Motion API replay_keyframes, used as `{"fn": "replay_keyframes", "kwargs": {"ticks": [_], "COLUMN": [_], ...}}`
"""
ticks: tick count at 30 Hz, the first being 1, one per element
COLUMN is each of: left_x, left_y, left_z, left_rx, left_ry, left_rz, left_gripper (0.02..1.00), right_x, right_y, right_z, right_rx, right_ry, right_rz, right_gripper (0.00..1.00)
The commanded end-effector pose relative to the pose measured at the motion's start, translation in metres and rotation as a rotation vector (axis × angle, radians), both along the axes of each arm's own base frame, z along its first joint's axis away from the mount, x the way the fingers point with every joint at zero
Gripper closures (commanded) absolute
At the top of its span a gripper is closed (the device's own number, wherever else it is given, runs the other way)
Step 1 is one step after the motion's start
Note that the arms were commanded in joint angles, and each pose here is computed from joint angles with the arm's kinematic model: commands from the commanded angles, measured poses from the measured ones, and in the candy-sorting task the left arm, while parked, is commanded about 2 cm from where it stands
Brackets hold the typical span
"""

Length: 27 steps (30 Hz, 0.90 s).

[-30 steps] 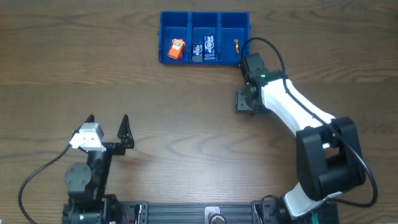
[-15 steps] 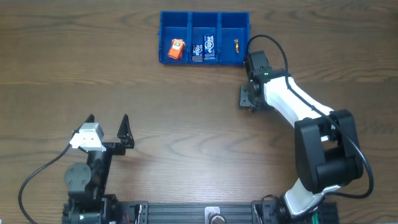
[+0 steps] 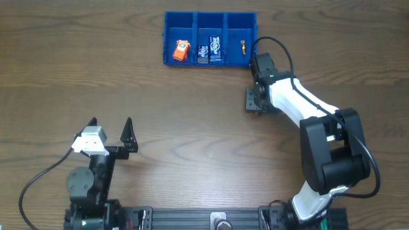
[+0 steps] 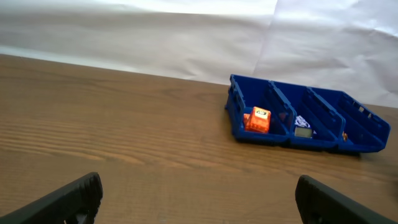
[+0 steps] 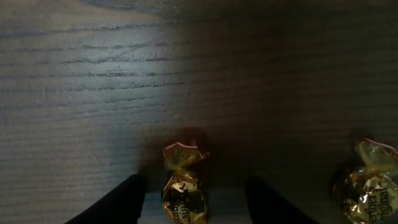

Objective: Sort Candies Into Trays

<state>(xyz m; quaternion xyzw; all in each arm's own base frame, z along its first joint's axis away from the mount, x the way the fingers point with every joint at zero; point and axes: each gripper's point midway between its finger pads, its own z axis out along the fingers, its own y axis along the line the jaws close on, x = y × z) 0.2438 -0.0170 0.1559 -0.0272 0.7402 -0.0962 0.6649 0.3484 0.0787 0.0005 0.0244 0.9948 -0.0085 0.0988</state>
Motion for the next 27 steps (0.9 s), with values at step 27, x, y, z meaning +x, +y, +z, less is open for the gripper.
{"fn": "replay_keyframes", "kwargs": {"ticks": [27], "left_x": [-0.001], "left_y": [-0.003], "left_z": [-0.016], "left_rx": [-0.007], "left_ry": [0.046], "left_rz": [-0.02], "left_gripper": [0.02], "right_x": [0.015], "right_y": [0.046], "right_z": [0.107], "right_rx": [0.089], "right_ry": [-0.198], "right_rz": [0.113], "right_gripper": [0.858]}}
